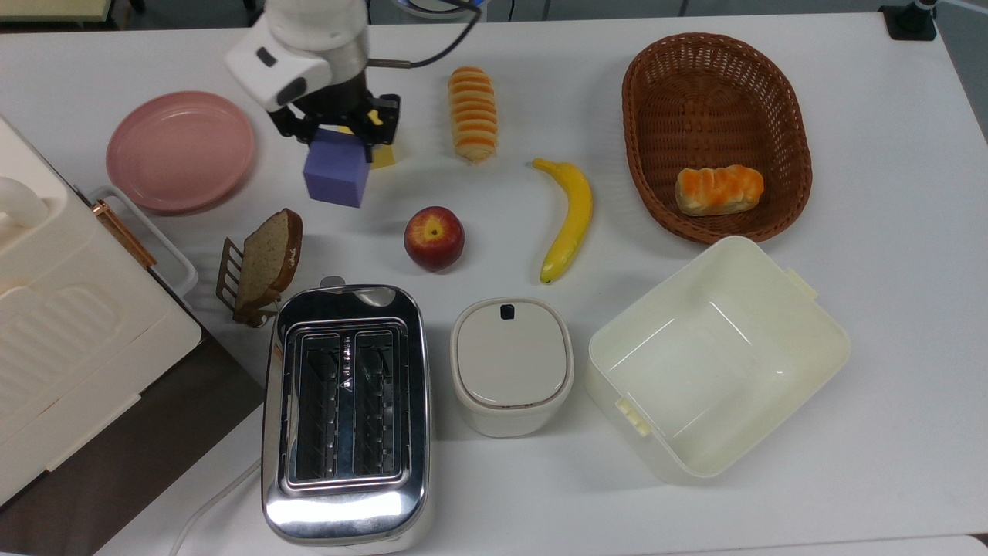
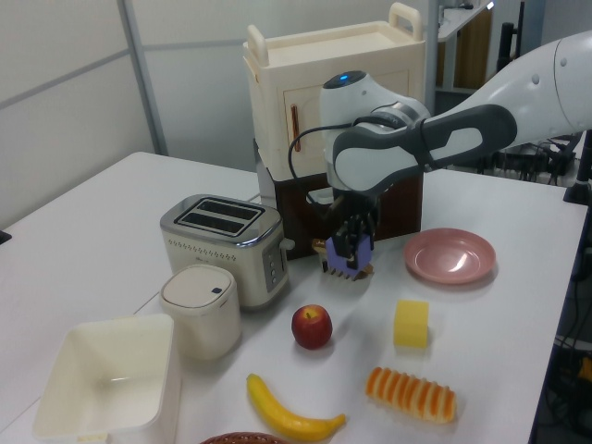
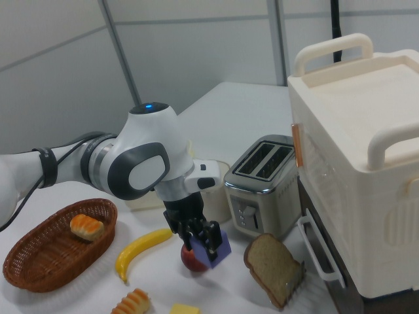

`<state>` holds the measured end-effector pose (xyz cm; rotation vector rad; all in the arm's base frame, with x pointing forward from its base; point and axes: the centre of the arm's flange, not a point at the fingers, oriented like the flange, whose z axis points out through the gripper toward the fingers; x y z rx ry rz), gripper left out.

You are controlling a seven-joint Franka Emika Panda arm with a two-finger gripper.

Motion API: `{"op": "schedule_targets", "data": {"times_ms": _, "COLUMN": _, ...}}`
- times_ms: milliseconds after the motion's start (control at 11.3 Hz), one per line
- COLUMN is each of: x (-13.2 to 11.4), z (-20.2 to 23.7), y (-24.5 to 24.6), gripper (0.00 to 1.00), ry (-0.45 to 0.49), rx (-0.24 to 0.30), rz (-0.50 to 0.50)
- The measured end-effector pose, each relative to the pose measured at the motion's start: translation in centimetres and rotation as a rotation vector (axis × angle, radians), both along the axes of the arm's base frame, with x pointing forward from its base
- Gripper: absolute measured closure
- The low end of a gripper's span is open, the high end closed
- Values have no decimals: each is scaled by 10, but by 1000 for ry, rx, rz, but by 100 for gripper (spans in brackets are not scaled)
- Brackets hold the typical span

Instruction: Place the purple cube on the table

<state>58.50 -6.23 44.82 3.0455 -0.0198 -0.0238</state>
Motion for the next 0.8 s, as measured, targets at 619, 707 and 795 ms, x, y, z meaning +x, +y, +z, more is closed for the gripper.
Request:
{"op": "schedule_targets", "data": {"times_ms": 619, "x": 7, "z": 57, "y": 9, "gripper": 0, "ry": 3, "rx": -5, "rz": -39}}
{"op": "schedule_targets", "data": {"times_ms": 707, "x": 9, "z": 76, "y": 30, "gripper": 0, "ry": -18, "rx": -6, "rz": -50}}
{"op": "schedule_targets", "data": {"times_ms": 795, "x": 9, "z": 91, "y": 51, "gripper": 0, "ry": -42, "rx": -5, "rz": -55}}
